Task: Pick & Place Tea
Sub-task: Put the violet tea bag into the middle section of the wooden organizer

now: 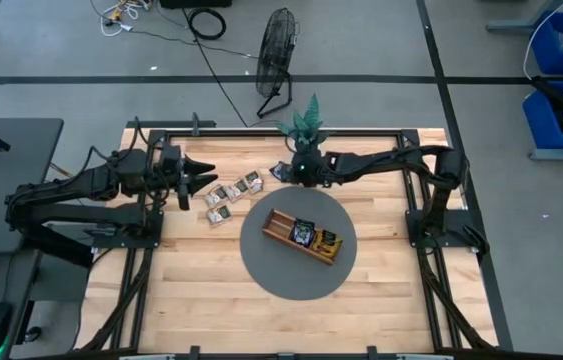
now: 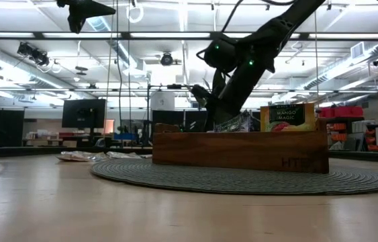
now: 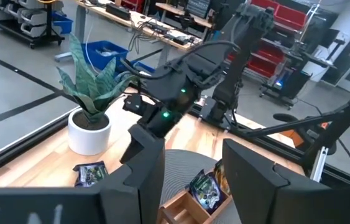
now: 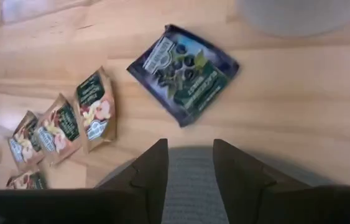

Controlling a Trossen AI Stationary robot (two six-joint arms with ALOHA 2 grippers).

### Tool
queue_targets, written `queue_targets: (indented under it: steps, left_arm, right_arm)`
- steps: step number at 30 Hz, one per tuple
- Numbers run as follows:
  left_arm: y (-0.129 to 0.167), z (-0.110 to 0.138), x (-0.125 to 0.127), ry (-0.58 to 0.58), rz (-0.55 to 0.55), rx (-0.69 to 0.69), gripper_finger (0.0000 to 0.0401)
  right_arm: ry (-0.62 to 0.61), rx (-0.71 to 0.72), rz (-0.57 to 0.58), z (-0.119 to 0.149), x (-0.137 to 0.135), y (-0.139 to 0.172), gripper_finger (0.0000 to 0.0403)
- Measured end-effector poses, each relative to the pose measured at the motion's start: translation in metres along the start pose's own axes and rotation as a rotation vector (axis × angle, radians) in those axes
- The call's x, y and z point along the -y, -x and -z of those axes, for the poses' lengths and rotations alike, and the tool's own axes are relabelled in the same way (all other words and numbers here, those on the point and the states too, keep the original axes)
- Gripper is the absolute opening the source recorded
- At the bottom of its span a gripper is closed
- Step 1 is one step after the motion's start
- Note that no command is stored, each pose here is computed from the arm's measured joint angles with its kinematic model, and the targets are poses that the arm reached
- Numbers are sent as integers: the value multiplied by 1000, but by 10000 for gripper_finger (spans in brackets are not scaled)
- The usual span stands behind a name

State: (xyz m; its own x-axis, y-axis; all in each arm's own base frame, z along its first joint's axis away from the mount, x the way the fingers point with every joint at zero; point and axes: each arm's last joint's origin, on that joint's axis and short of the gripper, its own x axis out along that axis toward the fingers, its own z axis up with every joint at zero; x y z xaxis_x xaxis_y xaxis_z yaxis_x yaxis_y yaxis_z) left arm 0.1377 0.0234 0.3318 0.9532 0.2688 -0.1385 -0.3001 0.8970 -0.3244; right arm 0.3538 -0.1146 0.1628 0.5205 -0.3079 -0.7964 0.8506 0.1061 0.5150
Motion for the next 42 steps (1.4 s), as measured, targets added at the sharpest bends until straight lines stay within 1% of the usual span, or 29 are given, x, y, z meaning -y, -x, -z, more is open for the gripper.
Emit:
queue_targets:
  steps: [2,5,6,10,12,15,17,19,21,23,25,26,32,38,42]
  left_arm:
    - [0,0,0,-7,0,-2,165]
    - [0,0,0,-20,-1,-2,165]
    - [0,0,0,-27,0,-2,165]
    - [0,0,0,-35,-1,-4,165]
    - [0,0,0,-36,-1,-5,165]
    - [0,1,0,-51,-2,-8,165]
    - [0,1,0,-67,-5,-14,165]
    - [0,2,-1,-65,-5,-18,165]
    - [0,2,-1,-60,-6,-21,165]
    - [0,2,-1,-60,1,-27,165]
    - [0,3,-1,-60,4,-34,165]
    - [0,4,-1,-61,3,-42,165]
    - [0,4,-1,-56,2,-49,165]
    - [0,5,-1,-57,-2,-59,165]
    - [0,7,-2,-58,-7,-72,165]
  right_arm:
    - [-12,22,14,5,-1,1,135]
    - [-49,95,40,7,-2,2,135]
    - [-56,108,31,6,-3,2,135]
    - [-61,141,-67,3,-12,2,135]
    - [-93,131,-109,3,-15,-2,135]
    - [-137,106,-125,5,-14,-12,135]
    - [-147,73,-104,9,-10,-18,133]
    - [-155,49,-111,12,-10,-23,124]
    - [-156,54,-128,13,-11,-24,103]
    - [-155,68,-131,13,-12,-24,69]
    - [-147,79,-127,13,-12,-24,27]
    - [-147,80,-131,12,-12,-24,14]
    - [-190,100,-125,11,-12,-24,5]
    - [-228,114,-34,6,-1,-26,2]
    - [-228,132,-27,5,-1,-26,2]
